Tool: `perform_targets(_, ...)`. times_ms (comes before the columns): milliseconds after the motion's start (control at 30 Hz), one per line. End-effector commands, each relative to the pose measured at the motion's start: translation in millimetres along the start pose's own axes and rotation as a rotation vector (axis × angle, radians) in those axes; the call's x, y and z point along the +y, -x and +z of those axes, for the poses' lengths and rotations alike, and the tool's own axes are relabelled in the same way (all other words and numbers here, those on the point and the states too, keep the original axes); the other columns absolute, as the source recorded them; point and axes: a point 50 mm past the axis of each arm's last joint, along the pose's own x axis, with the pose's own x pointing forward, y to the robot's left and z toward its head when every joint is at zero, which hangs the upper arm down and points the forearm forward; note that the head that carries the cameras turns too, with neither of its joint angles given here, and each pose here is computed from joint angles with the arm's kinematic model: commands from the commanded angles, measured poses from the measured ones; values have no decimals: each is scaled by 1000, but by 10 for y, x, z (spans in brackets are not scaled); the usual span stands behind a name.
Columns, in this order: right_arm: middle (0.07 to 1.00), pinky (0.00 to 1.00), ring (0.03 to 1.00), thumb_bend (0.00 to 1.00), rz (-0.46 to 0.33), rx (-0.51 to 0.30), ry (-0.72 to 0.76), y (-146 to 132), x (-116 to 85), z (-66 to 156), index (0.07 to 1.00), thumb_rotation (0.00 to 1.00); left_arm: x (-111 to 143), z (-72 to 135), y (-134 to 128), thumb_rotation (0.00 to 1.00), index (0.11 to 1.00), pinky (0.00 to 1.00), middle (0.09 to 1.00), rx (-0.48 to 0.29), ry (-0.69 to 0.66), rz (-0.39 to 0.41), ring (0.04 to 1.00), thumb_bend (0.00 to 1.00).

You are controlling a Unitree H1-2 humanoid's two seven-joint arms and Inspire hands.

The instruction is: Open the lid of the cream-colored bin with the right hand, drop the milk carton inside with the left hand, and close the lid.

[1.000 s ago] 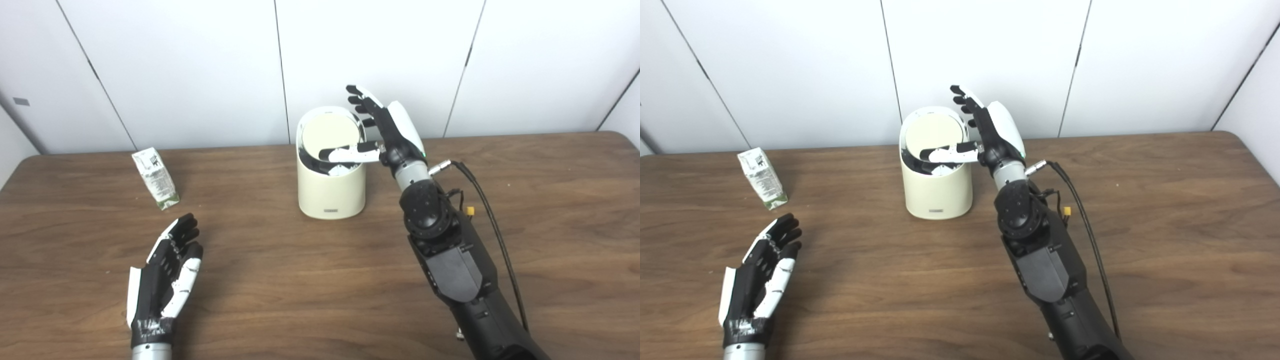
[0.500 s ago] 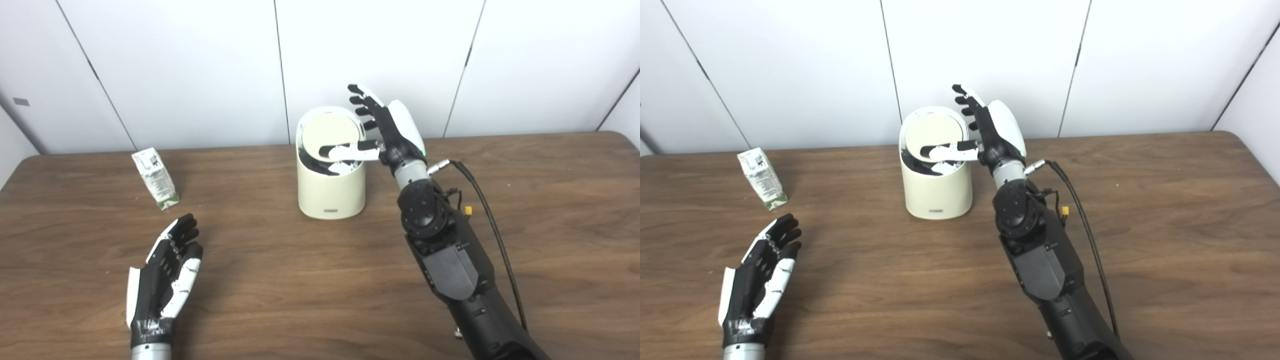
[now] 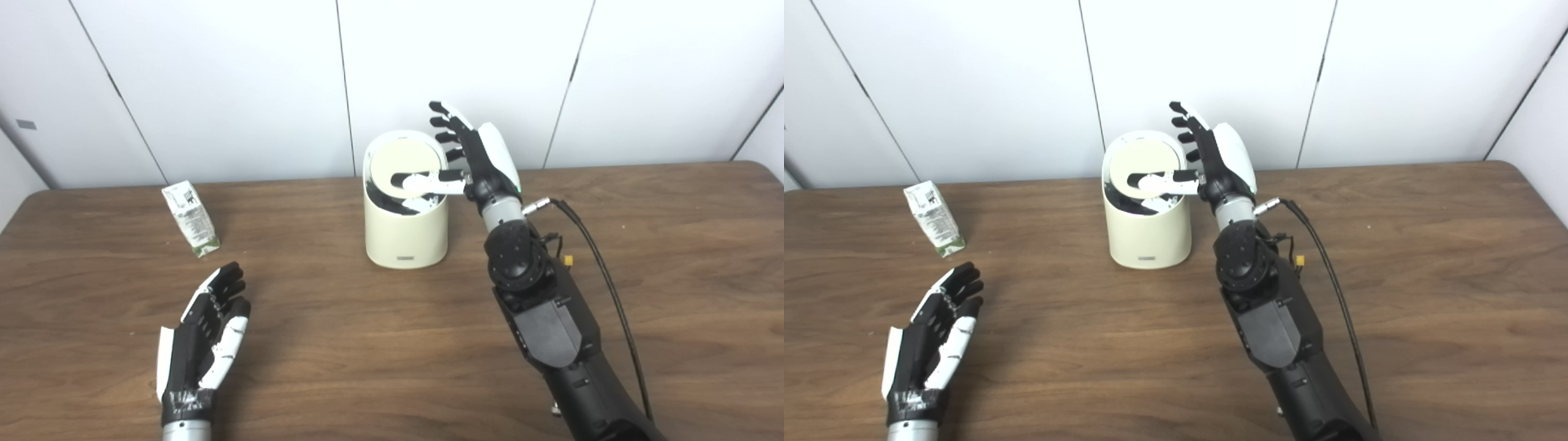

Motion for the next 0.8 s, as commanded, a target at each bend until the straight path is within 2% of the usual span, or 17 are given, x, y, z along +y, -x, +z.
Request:
perform_targets(0,839,663,792,806,-50,-117,9,-116,-104,258,873,298,-52,-94,130,615,866,797,845,44,17,8,829,565)
perform_targets(400,831,703,799,794,-57,-114,15,-93,-56,179,866,250,-50,-91,140,574,868,796,847,53,24,8,836,561)
perform_targets(600,831,751,821,751,-73,-87,11,-40,1,150,859,194,-47,-88,148,570,866,793,849,50,23,7,832,561)
perform_targets(767,818,757,813,764,-104,-110,32,0,36,160,870,135,-43,-87,150,577,868,787,851,44,17,4,832,552)
